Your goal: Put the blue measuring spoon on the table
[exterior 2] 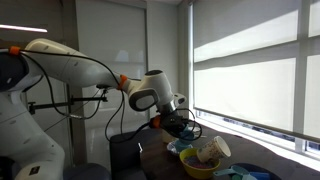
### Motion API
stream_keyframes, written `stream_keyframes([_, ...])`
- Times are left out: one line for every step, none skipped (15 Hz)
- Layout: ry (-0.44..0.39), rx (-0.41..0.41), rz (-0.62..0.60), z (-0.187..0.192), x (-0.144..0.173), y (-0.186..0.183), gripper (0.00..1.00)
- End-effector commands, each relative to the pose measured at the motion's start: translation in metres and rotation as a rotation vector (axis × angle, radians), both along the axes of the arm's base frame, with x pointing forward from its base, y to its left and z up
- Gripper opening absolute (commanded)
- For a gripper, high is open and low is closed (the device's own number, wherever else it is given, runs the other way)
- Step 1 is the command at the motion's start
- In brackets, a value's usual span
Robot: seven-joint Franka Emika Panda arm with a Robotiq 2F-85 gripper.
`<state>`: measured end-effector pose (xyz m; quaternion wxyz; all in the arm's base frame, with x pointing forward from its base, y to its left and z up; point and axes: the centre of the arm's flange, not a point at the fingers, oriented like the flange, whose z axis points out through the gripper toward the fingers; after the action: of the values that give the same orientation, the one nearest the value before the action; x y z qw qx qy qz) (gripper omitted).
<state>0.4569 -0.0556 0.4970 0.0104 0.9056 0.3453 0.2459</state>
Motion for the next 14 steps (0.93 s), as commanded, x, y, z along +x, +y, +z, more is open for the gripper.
stream_keyframes([-0.033, 0.035, 0.143, 0.029, -0.039, 0.023, 0.01])
stream_keyframes([-0.015, 0.025, 0.187, 0.031, -0.044, 0.033, 0.01])
stream_keyframes([0.019, -0.004, 0.227, 0.027, -0.052, 0.047, 0.01])
stream_keyframes([0.052, -0.048, 0.252, 0.021, -0.058, 0.058, 0.01])
stream_keyframes([0.081, -0.090, 0.277, 0.014, -0.062, 0.068, 0.01])
stream_keyframes([0.104, -0.151, 0.282, 0.002, -0.062, 0.076, 0.01])
stream_keyframes([0.122, -0.193, 0.286, -0.007, -0.059, 0.083, 0.01])
stream_keyframes([0.126, -0.230, 0.265, -0.018, -0.054, 0.091, 0.01])
stream_keyframes([0.126, -0.254, 0.257, -0.024, -0.056, 0.099, 0.01])
stream_keyframes([0.110, -0.265, 0.273, -0.027, -0.060, 0.106, 0.01])
stream_keyframes([0.126, -0.216, 0.282, -0.018, -0.057, 0.095, 0.05])
stream_keyframes([0.124, -0.231, 0.285, -0.023, -0.058, 0.101, 0.05])
stream_keyframes([0.125, -0.237, 0.289, -0.026, -0.059, 0.104, 0.05])
stream_keyframes([0.125, -0.239, 0.290, -0.026, -0.059, 0.105, 0.05])
